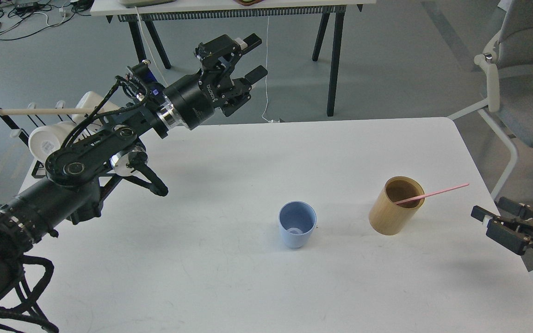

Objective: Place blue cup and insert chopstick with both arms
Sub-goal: 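Reach the right gripper to the pink stick in the tan cup and grasp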

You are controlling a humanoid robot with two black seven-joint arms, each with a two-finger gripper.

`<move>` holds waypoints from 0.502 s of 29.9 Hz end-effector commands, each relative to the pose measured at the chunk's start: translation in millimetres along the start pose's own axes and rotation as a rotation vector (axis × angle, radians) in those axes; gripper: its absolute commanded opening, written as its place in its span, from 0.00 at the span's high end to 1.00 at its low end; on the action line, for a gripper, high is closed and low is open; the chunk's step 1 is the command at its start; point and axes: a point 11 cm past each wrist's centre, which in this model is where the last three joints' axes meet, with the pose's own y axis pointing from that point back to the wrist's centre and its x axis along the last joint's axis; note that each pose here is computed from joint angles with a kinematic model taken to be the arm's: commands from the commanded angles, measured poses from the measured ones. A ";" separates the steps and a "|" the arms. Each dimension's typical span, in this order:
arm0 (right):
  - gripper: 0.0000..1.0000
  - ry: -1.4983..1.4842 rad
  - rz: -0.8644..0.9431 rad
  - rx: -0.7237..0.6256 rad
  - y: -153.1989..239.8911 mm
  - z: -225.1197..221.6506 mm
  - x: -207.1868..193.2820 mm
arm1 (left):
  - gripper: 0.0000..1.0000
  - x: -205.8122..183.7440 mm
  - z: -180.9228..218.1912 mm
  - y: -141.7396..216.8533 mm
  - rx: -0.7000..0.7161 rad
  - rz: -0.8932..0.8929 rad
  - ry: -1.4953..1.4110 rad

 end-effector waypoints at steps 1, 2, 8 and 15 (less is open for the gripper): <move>0.24 -0.028 0.018 0.041 -23.1 -10.3 -9.4 | 0.27 0.8 -0.4 0.6 0.002 0.002 -0.001; 0.26 -0.035 0.021 0.051 -28.4 -13.2 -11.9 | 0.27 1.3 -0.3 1.1 0.002 0.003 -0.002; 0.32 -0.038 0.063 0.072 -41.4 -18.4 -3.1 | 0.25 2.9 -8.1 7.1 0.017 0.017 0.008; 0.37 -0.029 0.108 0.069 -45.0 -16.7 12.0 | 0.24 5.3 -12.9 9.6 0.027 0.030 0.013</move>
